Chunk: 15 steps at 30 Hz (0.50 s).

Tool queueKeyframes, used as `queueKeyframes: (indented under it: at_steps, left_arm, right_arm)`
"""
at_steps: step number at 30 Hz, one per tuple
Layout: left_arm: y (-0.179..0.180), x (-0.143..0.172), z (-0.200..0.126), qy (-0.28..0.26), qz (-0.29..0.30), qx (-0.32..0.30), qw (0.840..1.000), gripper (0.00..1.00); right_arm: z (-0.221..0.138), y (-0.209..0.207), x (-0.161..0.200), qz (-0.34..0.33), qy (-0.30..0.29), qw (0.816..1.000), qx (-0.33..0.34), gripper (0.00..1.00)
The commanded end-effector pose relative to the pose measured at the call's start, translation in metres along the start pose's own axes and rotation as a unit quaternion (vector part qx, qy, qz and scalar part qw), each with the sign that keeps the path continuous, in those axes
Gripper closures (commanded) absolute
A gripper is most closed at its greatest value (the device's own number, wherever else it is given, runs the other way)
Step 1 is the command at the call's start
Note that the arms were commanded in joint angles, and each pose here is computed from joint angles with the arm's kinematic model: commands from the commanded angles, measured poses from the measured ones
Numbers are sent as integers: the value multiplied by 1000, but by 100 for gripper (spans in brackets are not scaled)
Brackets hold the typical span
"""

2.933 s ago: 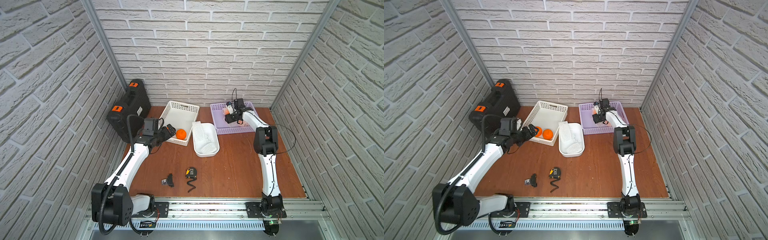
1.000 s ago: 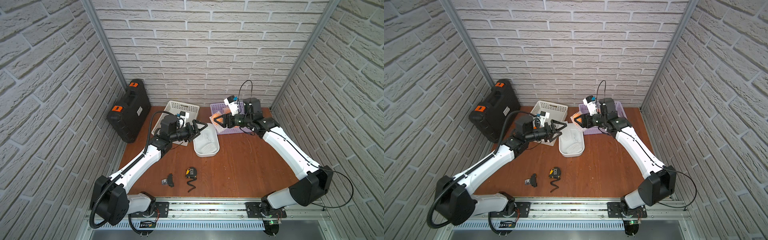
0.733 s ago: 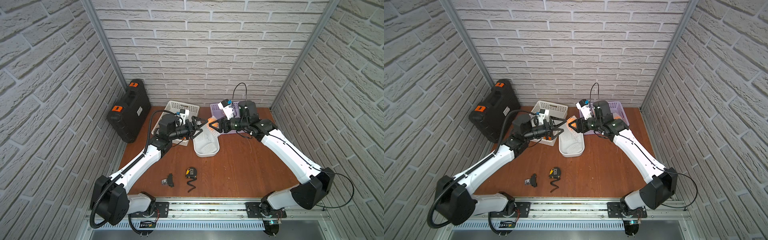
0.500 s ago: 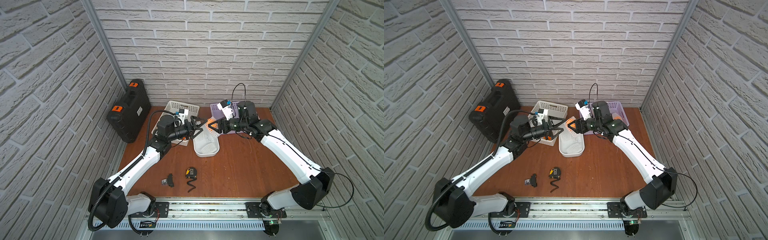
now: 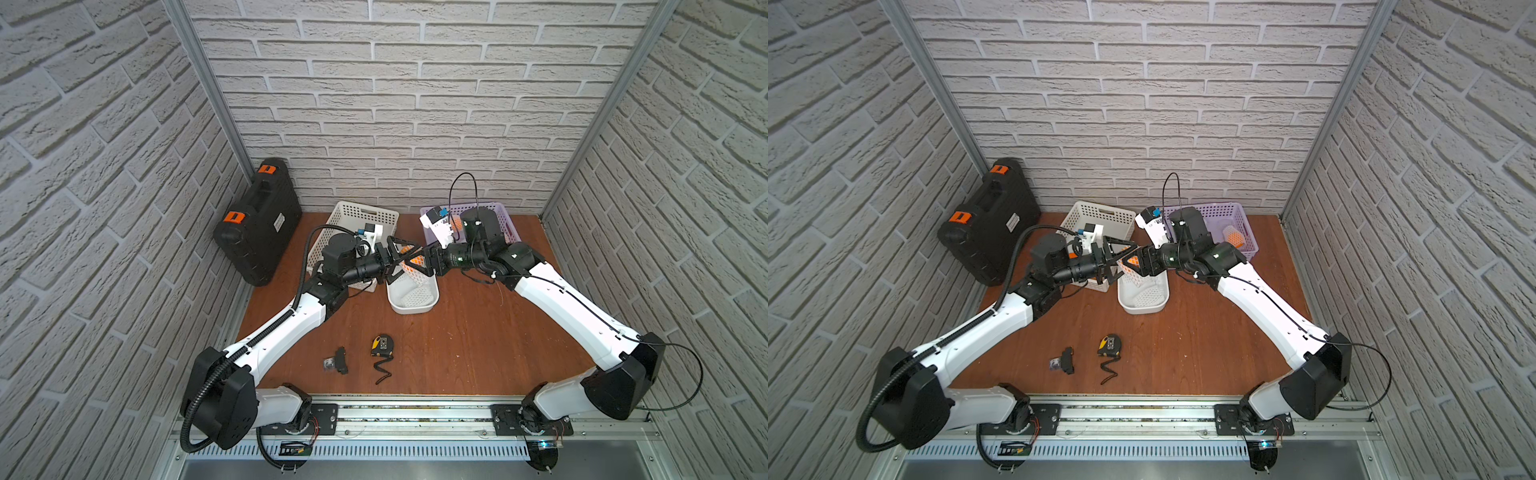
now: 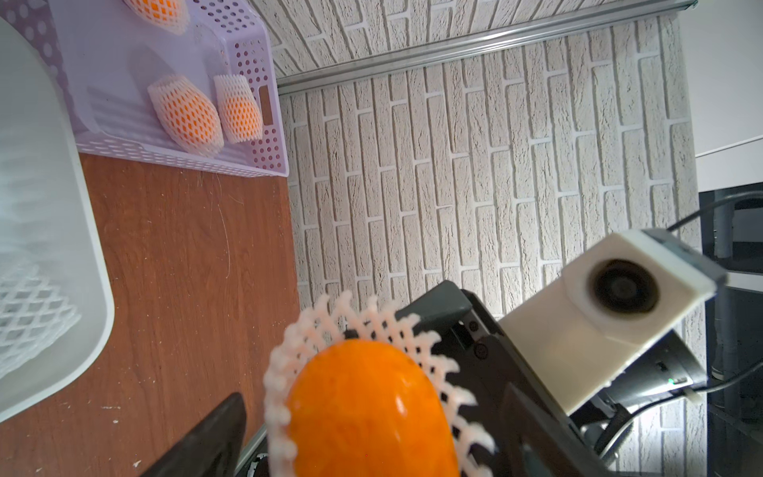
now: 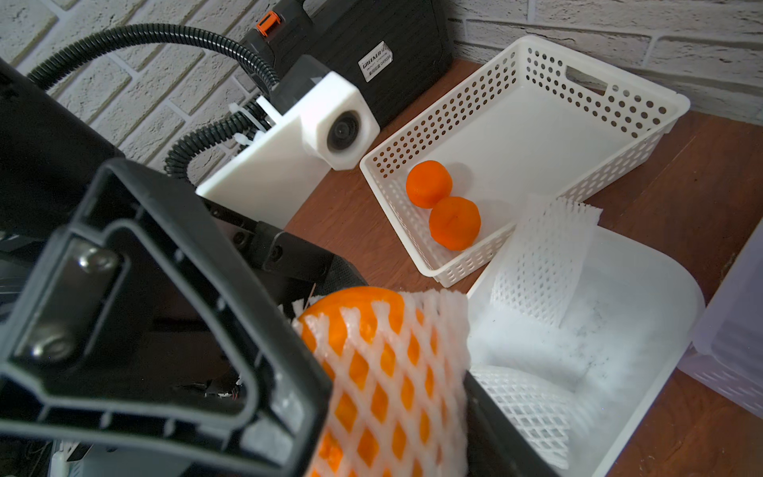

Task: Remove foam nets from oranges
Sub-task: Remove the foam net from the orange.

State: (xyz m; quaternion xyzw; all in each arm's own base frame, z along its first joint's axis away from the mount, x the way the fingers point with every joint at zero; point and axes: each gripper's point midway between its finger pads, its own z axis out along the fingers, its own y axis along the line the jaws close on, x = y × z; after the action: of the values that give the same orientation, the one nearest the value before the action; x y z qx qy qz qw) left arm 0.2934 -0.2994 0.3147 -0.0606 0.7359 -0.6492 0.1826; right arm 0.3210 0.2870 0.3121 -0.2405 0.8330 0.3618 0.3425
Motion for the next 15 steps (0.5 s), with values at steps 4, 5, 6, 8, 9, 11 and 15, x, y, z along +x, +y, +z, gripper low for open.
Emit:
queueKeyframes:
  at_steps: [4, 5, 6, 8, 9, 11, 15]
  left_arm:
    - [1, 1, 0, -10, 3, 13, 1000, 23]
    - [1, 0, 0, -11, 3, 12, 1000, 26]
    - [1, 0, 0, -14, 3, 11, 1000, 29]
    - [2, -1, 0, -16, 2, 10, 1000, 37]
    - [2, -1, 0, -16, 2, 10, 1000, 39]
    - [5, 0, 1, -14, -2, 8, 1000, 43]
    - [6, 1, 3, -7, -5, 10, 1000, 27]
  right_arm:
    - [2, 4, -9, 7, -19, 1000, 1, 52]
    - [3, 3, -8, 8, -18, 1000, 2, 52]
    - [3, 4, -8, 7, -19, 1000, 1, 52]
    - [4, 3, -7, 9, -17, 1000, 6, 51]
    - [3, 3, -8, 9, -18, 1000, 5, 50]
    - [4, 3, -8, 12, -18, 1000, 6, 49]
    - [7, -1, -9, 26, -17, 999, 17, 46]
